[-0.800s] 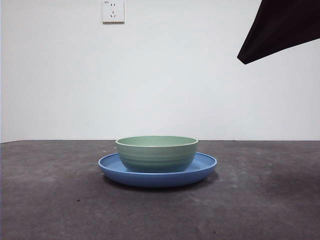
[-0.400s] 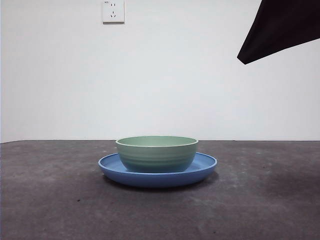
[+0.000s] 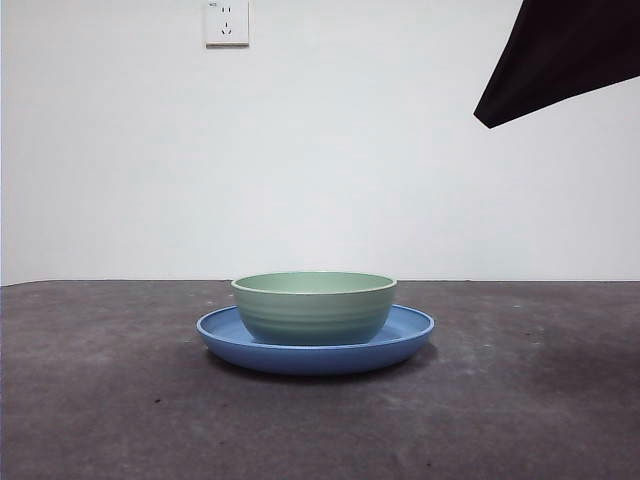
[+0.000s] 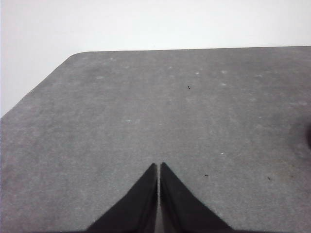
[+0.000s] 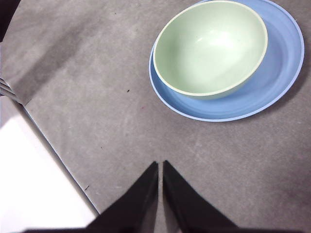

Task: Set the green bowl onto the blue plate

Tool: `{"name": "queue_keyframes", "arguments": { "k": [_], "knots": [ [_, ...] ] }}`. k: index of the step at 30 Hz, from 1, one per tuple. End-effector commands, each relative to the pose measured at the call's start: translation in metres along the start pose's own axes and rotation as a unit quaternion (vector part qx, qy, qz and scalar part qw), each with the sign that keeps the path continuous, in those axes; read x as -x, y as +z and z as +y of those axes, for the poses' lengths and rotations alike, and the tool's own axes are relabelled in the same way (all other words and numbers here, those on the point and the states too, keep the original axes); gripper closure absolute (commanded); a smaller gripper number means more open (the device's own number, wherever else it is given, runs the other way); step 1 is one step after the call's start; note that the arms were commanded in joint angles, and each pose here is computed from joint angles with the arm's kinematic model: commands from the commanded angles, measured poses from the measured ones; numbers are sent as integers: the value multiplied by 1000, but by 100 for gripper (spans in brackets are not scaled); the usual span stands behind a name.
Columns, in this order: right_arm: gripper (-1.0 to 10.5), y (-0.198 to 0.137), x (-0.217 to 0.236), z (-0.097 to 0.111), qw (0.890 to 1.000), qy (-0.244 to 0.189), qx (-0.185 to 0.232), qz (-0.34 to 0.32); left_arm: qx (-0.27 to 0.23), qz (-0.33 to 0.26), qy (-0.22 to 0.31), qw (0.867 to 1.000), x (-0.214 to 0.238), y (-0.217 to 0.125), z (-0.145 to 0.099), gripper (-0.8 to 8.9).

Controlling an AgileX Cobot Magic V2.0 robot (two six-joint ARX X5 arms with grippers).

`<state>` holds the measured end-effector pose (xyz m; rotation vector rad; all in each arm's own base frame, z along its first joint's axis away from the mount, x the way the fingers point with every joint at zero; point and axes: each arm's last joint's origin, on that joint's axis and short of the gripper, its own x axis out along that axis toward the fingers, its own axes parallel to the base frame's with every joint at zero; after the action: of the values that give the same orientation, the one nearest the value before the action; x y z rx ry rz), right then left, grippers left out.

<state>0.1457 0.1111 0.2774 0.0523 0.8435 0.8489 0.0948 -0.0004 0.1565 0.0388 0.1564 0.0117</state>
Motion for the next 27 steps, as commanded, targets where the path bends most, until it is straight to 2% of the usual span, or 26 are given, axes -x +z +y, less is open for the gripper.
{"name": "queue_keyframes", "arguments": {
  "k": [1, 18, 20, 23, 27],
  "knots": [
    [938, 3, 0, 2, 1000, 4, 7, -4, 1, 12, 3, 1000, -2, -7, 0, 804],
    [938, 3, 0, 2, 1000, 3, 9, -4, 1, 12, 2, 1000, -2, -7, 0, 804],
    [938, 3, 7, -1, 999, -19, 34, -22, 1, 12, 3, 1000, -2, -7, 0, 804],
    [938, 6, 22, -8, 995, -62, 44, -68, 1, 12, 2, 1000, -2, -7, 0, 804],
    [938, 4, 52, -20, 978, -115, 36, -171, 1, 12, 2, 1000, -2, -7, 0, 804]
  ]
}}
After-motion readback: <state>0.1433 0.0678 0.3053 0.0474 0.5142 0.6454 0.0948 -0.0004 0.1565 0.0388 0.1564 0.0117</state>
